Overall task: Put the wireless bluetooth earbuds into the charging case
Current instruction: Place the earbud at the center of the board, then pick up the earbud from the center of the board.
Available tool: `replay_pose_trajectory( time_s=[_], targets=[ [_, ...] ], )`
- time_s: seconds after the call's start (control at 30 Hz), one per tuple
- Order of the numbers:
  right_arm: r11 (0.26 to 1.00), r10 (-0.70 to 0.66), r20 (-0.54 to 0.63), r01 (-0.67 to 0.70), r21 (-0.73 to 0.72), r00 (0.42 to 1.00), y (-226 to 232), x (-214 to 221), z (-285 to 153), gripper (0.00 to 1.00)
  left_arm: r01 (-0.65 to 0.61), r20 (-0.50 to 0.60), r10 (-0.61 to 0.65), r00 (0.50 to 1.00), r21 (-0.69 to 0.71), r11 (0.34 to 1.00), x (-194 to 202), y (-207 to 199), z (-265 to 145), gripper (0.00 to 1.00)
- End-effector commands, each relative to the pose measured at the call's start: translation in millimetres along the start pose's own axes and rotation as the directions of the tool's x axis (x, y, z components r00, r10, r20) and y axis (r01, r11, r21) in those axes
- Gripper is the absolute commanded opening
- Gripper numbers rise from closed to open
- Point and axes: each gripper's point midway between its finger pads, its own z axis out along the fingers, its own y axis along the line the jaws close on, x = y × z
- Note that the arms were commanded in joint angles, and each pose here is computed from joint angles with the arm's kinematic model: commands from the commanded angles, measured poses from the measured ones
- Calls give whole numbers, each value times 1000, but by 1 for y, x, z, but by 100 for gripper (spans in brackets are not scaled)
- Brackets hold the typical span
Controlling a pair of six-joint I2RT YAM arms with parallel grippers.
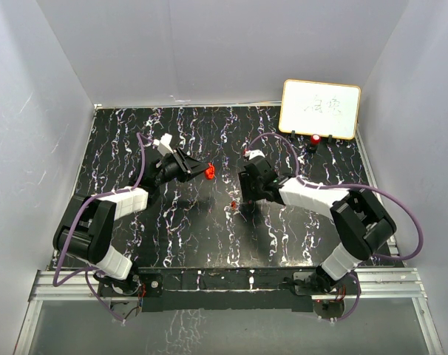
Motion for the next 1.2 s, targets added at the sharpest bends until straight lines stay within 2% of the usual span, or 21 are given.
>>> replay_pose_trajectory(
  time_s=[0.0,0.23,0.5,0.77,0.97,1.17],
  targets=[
    [999,1,108,3,-37,994,14,-57,-35,48,-25,13,24,1000,26,999,-5,-9,-4,0],
    [999,-46,-65,47,16,997,14,-62,-49,49,-24,15,23,1000,35,999,-4,-10,-7,0],
    [999,-40,-127,42,16,991,17,-58,-51,49,-27,19,26,999,38,999,-5,-11,-10,0],
    [998,-51,-171,57,30,984,14,-52,-51,54,-20,16,19,1000,43,999,-4,-9,-8,0],
    [997,-57,-274,69,33,960,13,-28,-34,49,-20,15,19,1000,45,999,-4,-9,-9,0],
    [997,-59,-311,74,37,949,12,-21,-26,45,-18,12,18,1000,48,999,-4,-8,-8,0]
  ],
)
